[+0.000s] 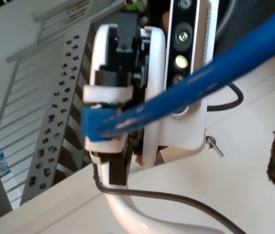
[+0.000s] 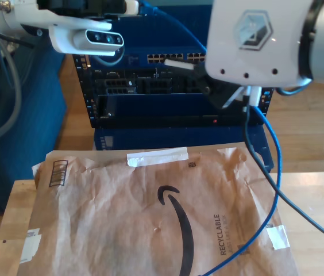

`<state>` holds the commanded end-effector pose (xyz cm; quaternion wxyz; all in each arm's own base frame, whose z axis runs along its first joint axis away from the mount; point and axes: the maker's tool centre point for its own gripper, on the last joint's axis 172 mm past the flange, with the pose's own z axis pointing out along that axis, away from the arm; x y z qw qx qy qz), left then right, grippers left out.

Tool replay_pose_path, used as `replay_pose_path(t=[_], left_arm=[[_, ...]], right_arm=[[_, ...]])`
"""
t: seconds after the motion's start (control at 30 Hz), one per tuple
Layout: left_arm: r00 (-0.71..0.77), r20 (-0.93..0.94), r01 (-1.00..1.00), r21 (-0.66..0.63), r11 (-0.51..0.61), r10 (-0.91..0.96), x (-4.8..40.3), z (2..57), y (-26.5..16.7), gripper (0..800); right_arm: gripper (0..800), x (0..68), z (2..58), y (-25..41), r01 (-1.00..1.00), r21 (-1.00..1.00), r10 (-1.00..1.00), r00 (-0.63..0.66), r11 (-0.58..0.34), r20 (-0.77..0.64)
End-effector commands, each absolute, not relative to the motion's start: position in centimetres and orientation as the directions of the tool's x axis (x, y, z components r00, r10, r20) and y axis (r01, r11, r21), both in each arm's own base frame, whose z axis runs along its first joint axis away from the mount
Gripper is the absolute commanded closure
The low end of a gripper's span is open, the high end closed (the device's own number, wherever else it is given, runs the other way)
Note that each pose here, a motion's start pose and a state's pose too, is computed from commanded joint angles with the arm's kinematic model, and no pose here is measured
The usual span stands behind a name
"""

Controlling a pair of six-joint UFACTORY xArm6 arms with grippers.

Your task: Grab the cable and plug it in

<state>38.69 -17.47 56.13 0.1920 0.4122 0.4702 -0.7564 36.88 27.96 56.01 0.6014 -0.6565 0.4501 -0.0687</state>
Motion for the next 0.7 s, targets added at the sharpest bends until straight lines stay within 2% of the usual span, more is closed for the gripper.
replay_pose_path(t=[0.3,0.37,0.5,0.7], left_arm=[[-0.587,-0.803,0.677,-0.554,-0.485,0.097,38.7,56.1,-17.5,787],[-0.587,-0.803,0.677,-0.554,-0.485,0.097,38.7,56.1,-17.5,787],[-0.585,-0.805,0.679,-0.551,-0.484,0.096,38.7,56.2,-17.5,787],[-0.584,-0.806,0.680,-0.550,-0.485,0.097,38.6,56.3,-17.5,787]], right_arm=[[73,37.4,56.5,28.5,-0.497,-0.856,-0.674,0.586,0.141,-0.451],[117,37.5,56.5,28.8,-0.494,-0.858,-0.672,0.588,0.142,-0.450],[273,37.3,56.8,29.7,-0.482,-0.863,-0.664,0.597,0.153,-0.450],[350,37.5,56.8,29.6,-0.477,-0.864,-0.667,0.593,0.160,-0.451]])
